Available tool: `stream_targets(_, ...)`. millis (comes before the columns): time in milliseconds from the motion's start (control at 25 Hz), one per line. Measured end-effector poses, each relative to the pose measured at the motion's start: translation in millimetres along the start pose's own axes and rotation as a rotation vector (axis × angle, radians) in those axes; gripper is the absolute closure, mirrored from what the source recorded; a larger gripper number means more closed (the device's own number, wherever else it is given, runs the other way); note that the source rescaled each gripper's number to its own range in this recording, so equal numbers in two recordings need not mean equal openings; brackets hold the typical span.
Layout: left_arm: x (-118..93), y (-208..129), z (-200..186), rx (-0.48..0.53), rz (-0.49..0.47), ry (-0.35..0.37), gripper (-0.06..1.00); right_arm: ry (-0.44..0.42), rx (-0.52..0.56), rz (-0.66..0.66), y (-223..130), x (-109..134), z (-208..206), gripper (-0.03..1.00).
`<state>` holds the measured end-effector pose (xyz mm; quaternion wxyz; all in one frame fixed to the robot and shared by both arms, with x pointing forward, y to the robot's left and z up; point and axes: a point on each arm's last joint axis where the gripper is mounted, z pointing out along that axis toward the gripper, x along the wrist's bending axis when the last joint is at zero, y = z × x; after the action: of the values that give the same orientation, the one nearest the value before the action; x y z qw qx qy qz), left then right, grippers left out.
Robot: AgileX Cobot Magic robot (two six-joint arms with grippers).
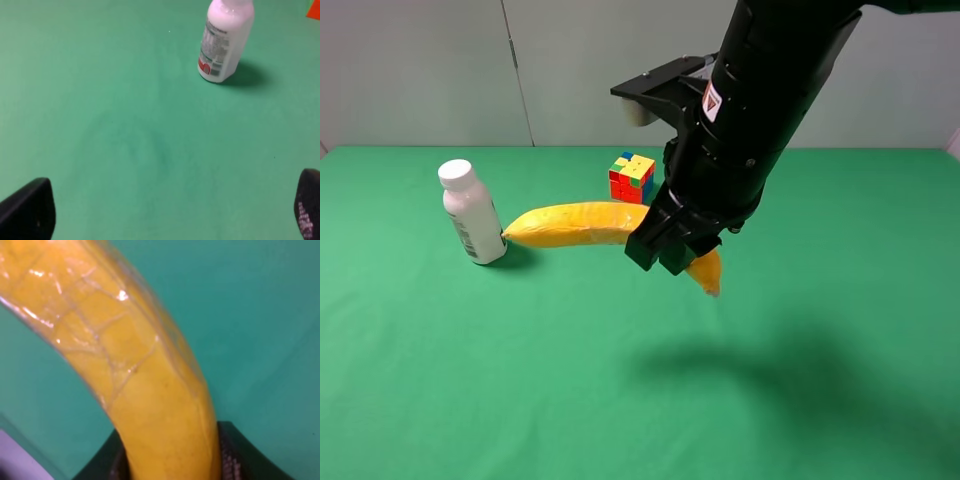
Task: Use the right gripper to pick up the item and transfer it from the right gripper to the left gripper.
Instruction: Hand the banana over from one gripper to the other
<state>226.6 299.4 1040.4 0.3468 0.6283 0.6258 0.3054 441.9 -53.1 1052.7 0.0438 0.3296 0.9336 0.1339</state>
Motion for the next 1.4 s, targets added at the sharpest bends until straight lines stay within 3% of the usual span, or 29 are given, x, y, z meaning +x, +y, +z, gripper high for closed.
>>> stream_targets(400,-14.6,11.8,-10.6,-0.026,0.08,-0.152,0.02,-0.002,0.002,-0.001,-0.2,-0.2,0.0,0.97)
stream_targets(800,-25.0,74.6,27.3,0.248,0.247,-0.276,0.02,-0.002,0.011,-0.001,-1.0,-0.2,0.0,0.97)
stream_targets(1120,-47.1,103.4,71.4,0.424,0.52,-0.482,0.02,-0.002,0.023,-0.011,-2.1,-0.2,0.0,0.97)
stream_targets(1400,-72.4,126.2,102.4,0.52,0.698,-0.539,0.02,-0.001,0.032,-0.011,-2.9,-0.1,0.0,0.97)
